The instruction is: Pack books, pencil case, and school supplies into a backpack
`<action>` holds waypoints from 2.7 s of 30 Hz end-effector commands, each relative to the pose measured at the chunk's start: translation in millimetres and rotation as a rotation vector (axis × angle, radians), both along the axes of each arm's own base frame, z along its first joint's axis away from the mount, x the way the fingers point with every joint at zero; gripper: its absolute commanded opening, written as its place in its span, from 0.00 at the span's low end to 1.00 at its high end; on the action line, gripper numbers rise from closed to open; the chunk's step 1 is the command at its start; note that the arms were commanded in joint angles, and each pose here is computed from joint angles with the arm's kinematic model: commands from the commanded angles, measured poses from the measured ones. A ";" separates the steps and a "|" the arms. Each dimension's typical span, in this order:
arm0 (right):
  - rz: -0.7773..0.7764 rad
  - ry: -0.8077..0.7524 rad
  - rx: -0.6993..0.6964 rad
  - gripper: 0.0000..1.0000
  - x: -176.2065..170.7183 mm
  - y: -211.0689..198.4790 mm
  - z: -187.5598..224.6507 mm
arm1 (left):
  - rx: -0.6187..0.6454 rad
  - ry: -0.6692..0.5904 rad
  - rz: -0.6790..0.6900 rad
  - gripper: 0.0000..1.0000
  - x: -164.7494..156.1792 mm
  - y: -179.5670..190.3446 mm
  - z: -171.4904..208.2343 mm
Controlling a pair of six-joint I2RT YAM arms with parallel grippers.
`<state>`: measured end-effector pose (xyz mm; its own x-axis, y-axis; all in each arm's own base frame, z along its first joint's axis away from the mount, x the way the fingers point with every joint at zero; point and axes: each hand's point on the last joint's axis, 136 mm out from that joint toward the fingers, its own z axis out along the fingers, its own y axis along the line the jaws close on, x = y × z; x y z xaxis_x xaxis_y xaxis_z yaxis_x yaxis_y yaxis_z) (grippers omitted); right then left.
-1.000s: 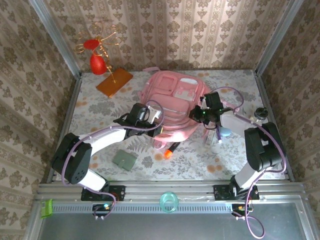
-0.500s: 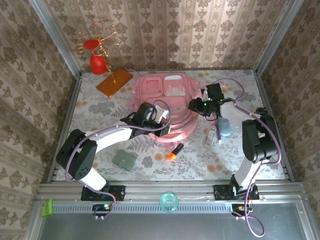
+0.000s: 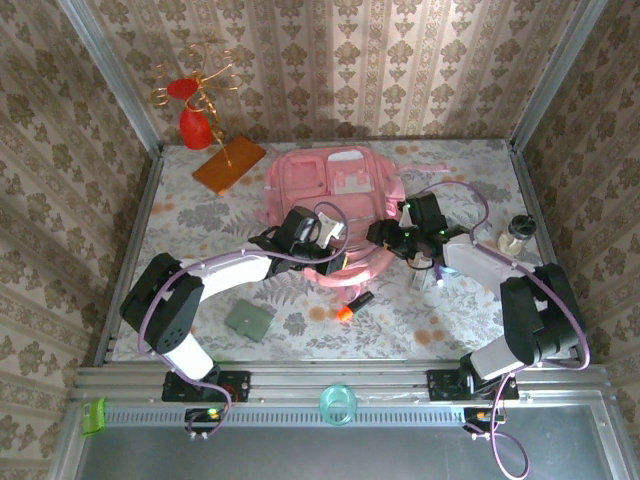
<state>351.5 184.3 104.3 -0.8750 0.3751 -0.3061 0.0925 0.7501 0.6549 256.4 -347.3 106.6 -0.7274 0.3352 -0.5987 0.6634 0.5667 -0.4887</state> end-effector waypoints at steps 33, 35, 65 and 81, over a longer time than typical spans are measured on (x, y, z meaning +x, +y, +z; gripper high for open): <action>-0.133 -0.086 -0.222 0.03 46.9 -82.3 11.4 | 0.131 -0.085 0.136 0.00 15.7 88.6 1.6; -0.122 -0.088 -0.191 0.12 43.7 -77.6 14.6 | 0.027 -0.077 0.069 0.00 7.3 65.8 14.5; -0.196 -0.095 -0.021 0.36 1.7 -20.5 13.7 | -0.036 -0.089 -0.087 0.00 -12.8 -2.0 31.4; -0.307 -0.193 -0.097 0.00 14.3 -58.9 23.9 | 0.129 -0.086 0.220 0.00 42.3 119.3 5.9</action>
